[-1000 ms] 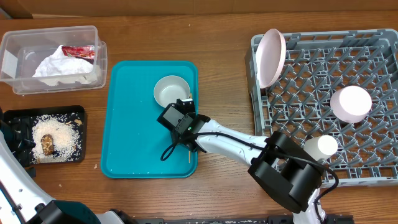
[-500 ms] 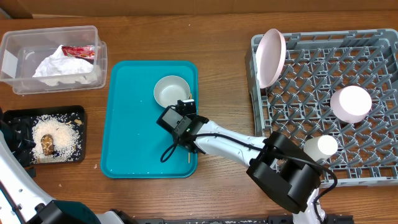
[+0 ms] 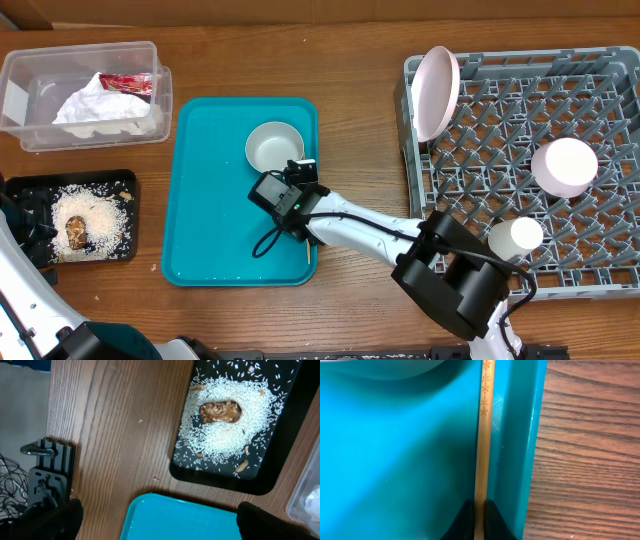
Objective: Sort waste into correct bins and load items into the dishwasher
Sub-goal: 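Close the right gripper on the chopstick, then carry the chopstick into the rack and release it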
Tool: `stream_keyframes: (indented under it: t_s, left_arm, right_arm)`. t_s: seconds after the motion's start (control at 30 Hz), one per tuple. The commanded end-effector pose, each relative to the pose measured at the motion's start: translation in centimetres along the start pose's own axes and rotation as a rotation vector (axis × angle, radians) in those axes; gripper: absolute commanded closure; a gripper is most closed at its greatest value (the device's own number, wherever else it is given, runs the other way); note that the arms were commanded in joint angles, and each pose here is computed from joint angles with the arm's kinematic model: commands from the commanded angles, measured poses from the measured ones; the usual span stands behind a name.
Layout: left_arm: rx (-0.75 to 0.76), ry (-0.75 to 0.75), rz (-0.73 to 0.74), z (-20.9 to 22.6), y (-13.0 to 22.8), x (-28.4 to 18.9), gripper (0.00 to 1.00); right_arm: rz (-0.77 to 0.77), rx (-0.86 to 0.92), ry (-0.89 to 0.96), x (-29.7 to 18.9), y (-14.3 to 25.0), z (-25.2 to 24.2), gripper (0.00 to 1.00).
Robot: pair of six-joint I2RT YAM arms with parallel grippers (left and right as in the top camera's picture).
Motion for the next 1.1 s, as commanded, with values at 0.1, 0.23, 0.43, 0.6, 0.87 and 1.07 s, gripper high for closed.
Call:
stream_keyframes:
  t_s: [0.1, 0.23, 0.43, 0.6, 0.87, 1.07]
  left_arm:
    - [-0.019, -0.010, 0.001, 0.1, 0.0, 0.2, 0.00]
    - [-0.019, -0.010, 0.001, 0.1, 0.0, 0.2, 0.00]
    - [-0.019, -0.010, 0.001, 0.1, 0.0, 0.2, 0.00]
    - [-0.019, -0.010, 0.001, 0.1, 0.0, 0.2, 0.00]
    - [-0.019, -0.010, 0.001, 0.1, 0.0, 0.2, 0.00]
    - [-0.019, -0.010, 0.001, 0.1, 0.0, 0.2, 0.00]
  right_arm:
    - [0.033, -0.010, 0.016, -2.3, -1.9, 1.1, 0.96]
    - [0.001, 0.023, -0.012, -6.3, -4.9, 1.4, 0.96]
    - [-0.040, 0.063, -0.029, -13.1, -9.2, -1.0, 0.96]
    - [-0.056, 0.135, -0.014, -18.2, -11.2, -5.6, 0.96]
    - [0.011, 0.225, 0.178, -22.7, -10.9, -14.8, 0.96]
    - [0.168, 0.110, 0.116, -22.1, -9.7, -16.1, 0.96]
Point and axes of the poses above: each gripper's point midway between its finger pads, its own x axis out along the fingers, its own z axis along the line the jaws close on, y = z × x, the point moved 9 cm from there along -x, back along the fingers, and after that the axes turned 6 degrees about x, right-handed, at the moved point
